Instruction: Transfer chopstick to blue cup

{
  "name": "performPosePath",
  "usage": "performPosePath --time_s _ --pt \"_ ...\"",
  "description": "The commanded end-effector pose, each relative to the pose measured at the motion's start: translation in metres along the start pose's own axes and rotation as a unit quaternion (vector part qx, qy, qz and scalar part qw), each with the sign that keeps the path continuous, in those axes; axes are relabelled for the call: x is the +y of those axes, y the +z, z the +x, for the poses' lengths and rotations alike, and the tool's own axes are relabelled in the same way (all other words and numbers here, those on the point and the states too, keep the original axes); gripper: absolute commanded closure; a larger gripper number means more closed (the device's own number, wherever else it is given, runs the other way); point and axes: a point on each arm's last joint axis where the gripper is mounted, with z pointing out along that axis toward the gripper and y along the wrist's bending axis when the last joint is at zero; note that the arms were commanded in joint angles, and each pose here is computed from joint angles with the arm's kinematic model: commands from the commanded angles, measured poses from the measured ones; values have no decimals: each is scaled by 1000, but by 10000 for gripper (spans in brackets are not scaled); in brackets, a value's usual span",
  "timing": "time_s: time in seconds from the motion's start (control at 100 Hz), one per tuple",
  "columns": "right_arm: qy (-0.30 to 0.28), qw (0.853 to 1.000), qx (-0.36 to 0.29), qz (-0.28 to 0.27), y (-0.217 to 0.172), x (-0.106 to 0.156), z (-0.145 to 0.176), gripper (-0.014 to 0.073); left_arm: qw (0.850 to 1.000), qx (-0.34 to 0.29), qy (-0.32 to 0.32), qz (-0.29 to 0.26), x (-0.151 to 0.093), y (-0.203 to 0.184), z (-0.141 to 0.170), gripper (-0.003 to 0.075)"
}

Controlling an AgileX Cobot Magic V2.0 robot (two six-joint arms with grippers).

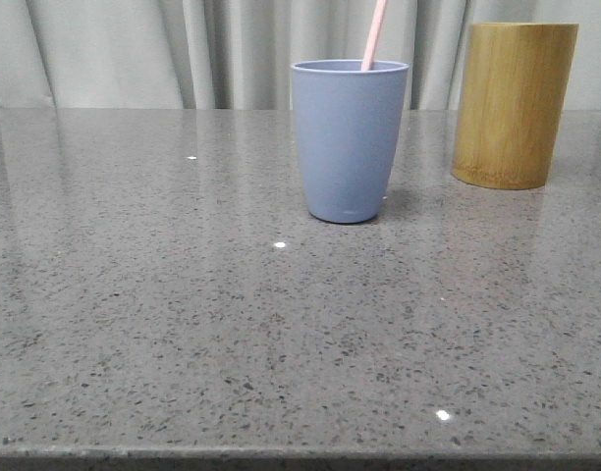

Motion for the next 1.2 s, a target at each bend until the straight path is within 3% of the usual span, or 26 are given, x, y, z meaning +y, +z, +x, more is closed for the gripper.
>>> performPosePath --time_s 0.0,0.36,0.51,0.66,0.81,0.99,1.19 --pt "-6 999 -43 3 -4 0 -12 661 999 -46 -8 4 -2 -7 -11 739" --pt "-6 999 -43 3 -4 0 -12 661 999 -52 6 -11 1 -8 -7 739" --pt "-6 999 -43 3 -4 0 -12 661 987 -156 19 -32 5 -13 3 739" --pt "-6 999 -43 3 -4 0 -12 661 962 -269 20 -42 9 -17 34 739" --pt "-6 999 -43 3 -4 0 -12 661 941 -335 20 -49 15 -6 84 739" --pt "-6 999 -43 3 -4 0 -12 661 934 -353 24 -50 21 11 134 739" --pt "-6 999 -43 3 -4 0 -12 661 923 -375 55 -69 24 18 155 739"
